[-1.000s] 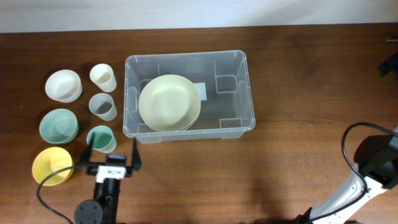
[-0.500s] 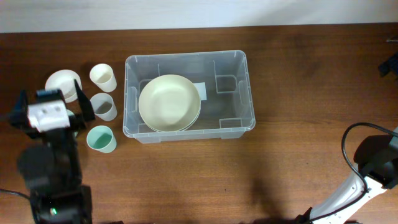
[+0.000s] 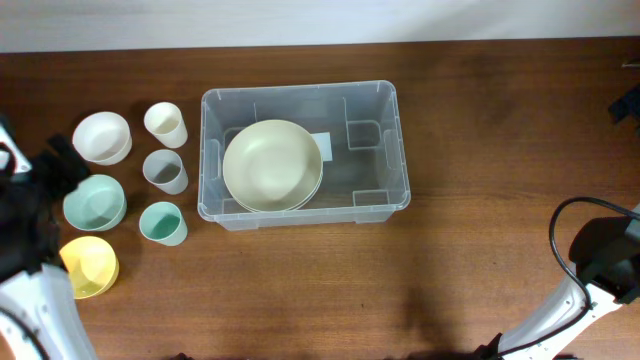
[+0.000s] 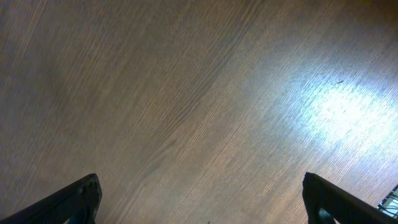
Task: Pack container
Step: 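Move the left gripper to the rim of the yellow bowl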
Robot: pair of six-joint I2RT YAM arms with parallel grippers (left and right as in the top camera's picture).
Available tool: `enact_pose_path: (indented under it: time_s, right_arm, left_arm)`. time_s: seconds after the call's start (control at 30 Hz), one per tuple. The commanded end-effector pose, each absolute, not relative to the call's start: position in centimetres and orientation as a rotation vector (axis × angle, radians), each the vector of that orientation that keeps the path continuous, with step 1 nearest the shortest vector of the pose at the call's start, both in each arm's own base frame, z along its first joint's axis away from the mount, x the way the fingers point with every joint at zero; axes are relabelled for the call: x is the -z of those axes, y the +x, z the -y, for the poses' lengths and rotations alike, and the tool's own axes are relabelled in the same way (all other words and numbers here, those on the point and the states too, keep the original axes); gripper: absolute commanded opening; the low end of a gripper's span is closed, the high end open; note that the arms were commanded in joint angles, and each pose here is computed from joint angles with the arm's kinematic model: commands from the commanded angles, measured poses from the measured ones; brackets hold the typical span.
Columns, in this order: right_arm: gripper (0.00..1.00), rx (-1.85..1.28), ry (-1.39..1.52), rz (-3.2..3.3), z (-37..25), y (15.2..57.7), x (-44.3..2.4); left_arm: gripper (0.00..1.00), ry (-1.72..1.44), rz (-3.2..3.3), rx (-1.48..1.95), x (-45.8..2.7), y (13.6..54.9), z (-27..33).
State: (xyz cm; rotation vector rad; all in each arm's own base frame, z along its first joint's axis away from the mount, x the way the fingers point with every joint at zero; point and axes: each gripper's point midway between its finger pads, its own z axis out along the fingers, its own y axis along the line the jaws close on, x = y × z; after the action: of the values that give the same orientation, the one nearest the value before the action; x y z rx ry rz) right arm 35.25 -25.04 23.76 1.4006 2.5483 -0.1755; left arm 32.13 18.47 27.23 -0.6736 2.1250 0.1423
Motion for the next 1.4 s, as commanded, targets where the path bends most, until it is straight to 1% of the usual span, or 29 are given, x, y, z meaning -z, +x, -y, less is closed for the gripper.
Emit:
enact_pose_path:
  time_s: [0.0,0.07,0.13,0.3,0.37,0.6,0.87,1.03,1.37]
  right_arm:
    - [0.99,0.197,1.407,-2.548,25.1,35.0,-23.8]
    - [0.99,0.197,1.407,-2.548,25.1,35.0,-23.8]
    - [0.99,0.197,1.408,-2.547,25.2,35.0,-23.8]
    - [0.99,0.197,1.407,-2.548,25.1,35.0,-23.8]
    - [0.99,0.197,1.407,-2.548,25.1,35.0,-23.8]
    - [0.99,0.197,1.408,-2.547,25.2,35.0,-23.8]
    - [0.99,0.197,1.408,-2.547,25.2,35.0,-23.8]
    - [0.99,0.197,1.408,-2.547,25.2,35.0,-23.8]
    - [0.99,0.197,1.407,-2.548,25.1,35.0,-23.8]
  left_arm:
    - [1.00,-1.200,-2.080,-0.197,-23.0,29.0,-22.3]
    - [1.00,-1.455,-2.028,-0.213,-20.9,26.6,-23.8]
    - [0.99,-1.615,-2.007,-0.210,-19.0,24.9,-24.9]
    - [1.00,-1.831,-2.011,-0.218,-15.8,21.6,-26.5]
    - [1.00,-1.885,-2.025,-0.177,-14.8,20.9,-26.6]
    - [1.00,-2.007,-2.077,0.012,-11.3,20.7,-26.0]
    - [0.99,-2.111,-2.191,0.075,-7.7,19.9,-24.6]
    - [0.98,-2.052,-2.301,0.083,-6.1,19.5,-24.1]
    - [0.97,-2.080,-2.335,0.098,-3.0,18.2,-22.4]
